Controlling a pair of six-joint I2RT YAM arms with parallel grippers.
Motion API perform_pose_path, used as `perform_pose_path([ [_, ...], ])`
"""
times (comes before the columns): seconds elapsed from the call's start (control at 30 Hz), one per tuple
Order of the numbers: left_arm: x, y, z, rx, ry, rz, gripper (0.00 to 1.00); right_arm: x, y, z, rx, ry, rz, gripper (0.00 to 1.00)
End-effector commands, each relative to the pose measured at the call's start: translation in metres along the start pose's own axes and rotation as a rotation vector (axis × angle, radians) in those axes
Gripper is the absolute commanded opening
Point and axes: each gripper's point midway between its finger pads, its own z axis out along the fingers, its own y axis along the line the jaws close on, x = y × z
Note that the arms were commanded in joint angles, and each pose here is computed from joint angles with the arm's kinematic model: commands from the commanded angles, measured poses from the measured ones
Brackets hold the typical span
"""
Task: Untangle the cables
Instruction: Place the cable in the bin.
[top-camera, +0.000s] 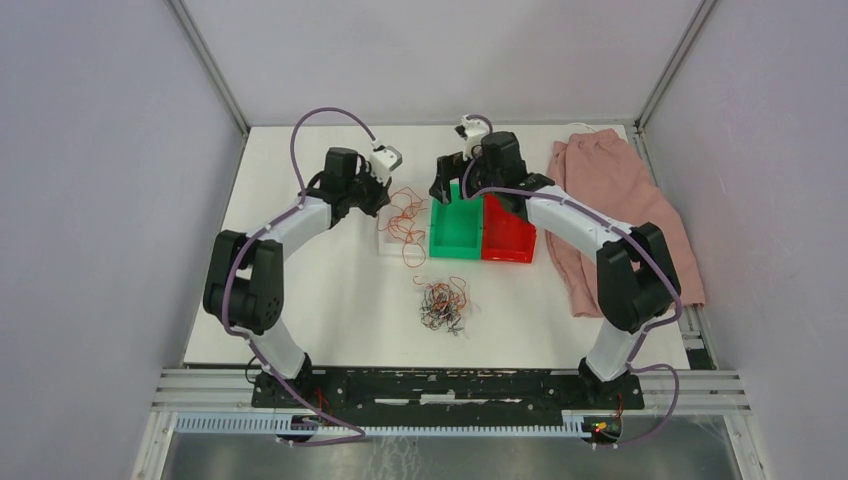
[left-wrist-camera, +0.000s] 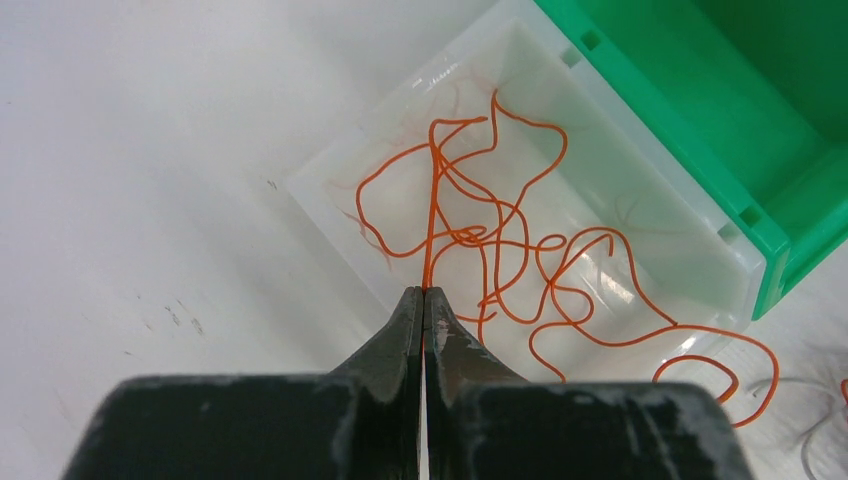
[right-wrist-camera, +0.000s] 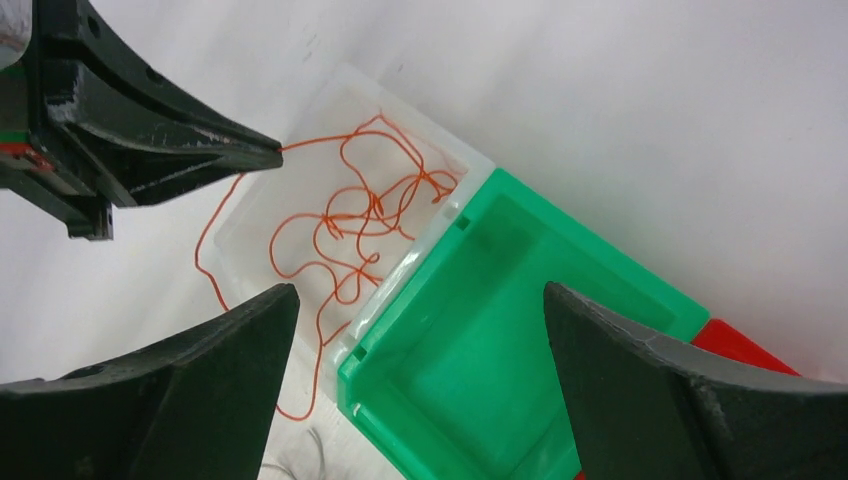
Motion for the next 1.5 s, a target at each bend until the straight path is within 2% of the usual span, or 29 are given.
perform_pose_path([
  [0.0,-0.044,0.005,-0.002,0.005,-0.078,-0.037,0.03,-0.052,0.002,-0.014,-0.060,-0.154,0.102,0.99],
  [0.1,-0.057,0.012,-0.002,-0.018,-0.088,-0.071,0.03,-0.052,0.005,-0.018,-0.135,-0.173,0.082,0.98],
  [0.17,-0.065,0.017,0.000,-0.032,-0.097,-0.088,0.03,-0.053,0.012,-0.022,-0.152,-0.194,0.038,0.92],
  [0.27,-0.070,0.022,0.003,-0.048,-0.105,-0.100,0.03,-0.043,0.024,-0.024,-0.191,-0.169,-0.015,0.64],
  [0.33,-0.071,0.023,0.004,-0.049,-0.105,-0.101,0.03,-0.035,0.037,-0.024,-0.271,-0.143,-0.027,0.55],
  [0.37,-0.071,0.024,0.005,-0.050,-0.104,-0.101,0.03,-0.031,0.047,-0.025,-0.327,-0.130,-0.043,0.45],
  [0.4,-0.071,0.024,0.005,-0.050,-0.103,-0.101,0.03,-0.024,0.057,-0.026,-0.379,-0.112,-0.059,0.39],
  [0.47,-0.072,0.025,0.005,-0.052,-0.105,-0.099,0.03,-0.013,0.077,-0.026,-0.467,-0.087,-0.092,0.38],
  [0.6,-0.074,0.027,0.007,-0.054,-0.104,-0.096,0.03,-0.003,0.108,-0.021,-0.552,-0.066,-0.174,0.45],
  [0.67,-0.076,0.029,0.008,-0.056,-0.106,-0.095,0.03,0.001,0.123,-0.019,-0.628,-0.046,-0.187,0.40],
  [0.8,-0.082,0.032,0.012,-0.060,-0.110,-0.096,0.03,0.012,0.130,-0.005,-0.699,0.013,-0.156,0.23],
  [0.87,-0.083,0.033,0.014,-0.058,-0.111,-0.098,0.03,0.020,0.128,0.004,-0.698,0.055,-0.142,0.22],
  [0.97,-0.087,0.035,0.015,-0.059,-0.117,-0.094,0.03,0.027,0.116,0.024,-0.634,0.101,-0.147,0.22],
  [1.07,-0.093,0.037,0.015,-0.059,-0.125,-0.083,0.03,0.026,0.088,0.051,-0.466,0.133,-0.148,0.21],
  [1.27,-0.107,0.035,0.011,-0.035,-0.143,-0.057,0.03,0.014,0.057,0.085,-0.273,0.091,-0.136,0.21],
  [1.47,-0.100,0.023,0.002,0.000,-0.134,-0.056,0.03,0.016,0.048,0.104,-0.156,0.068,-0.165,0.21],
])
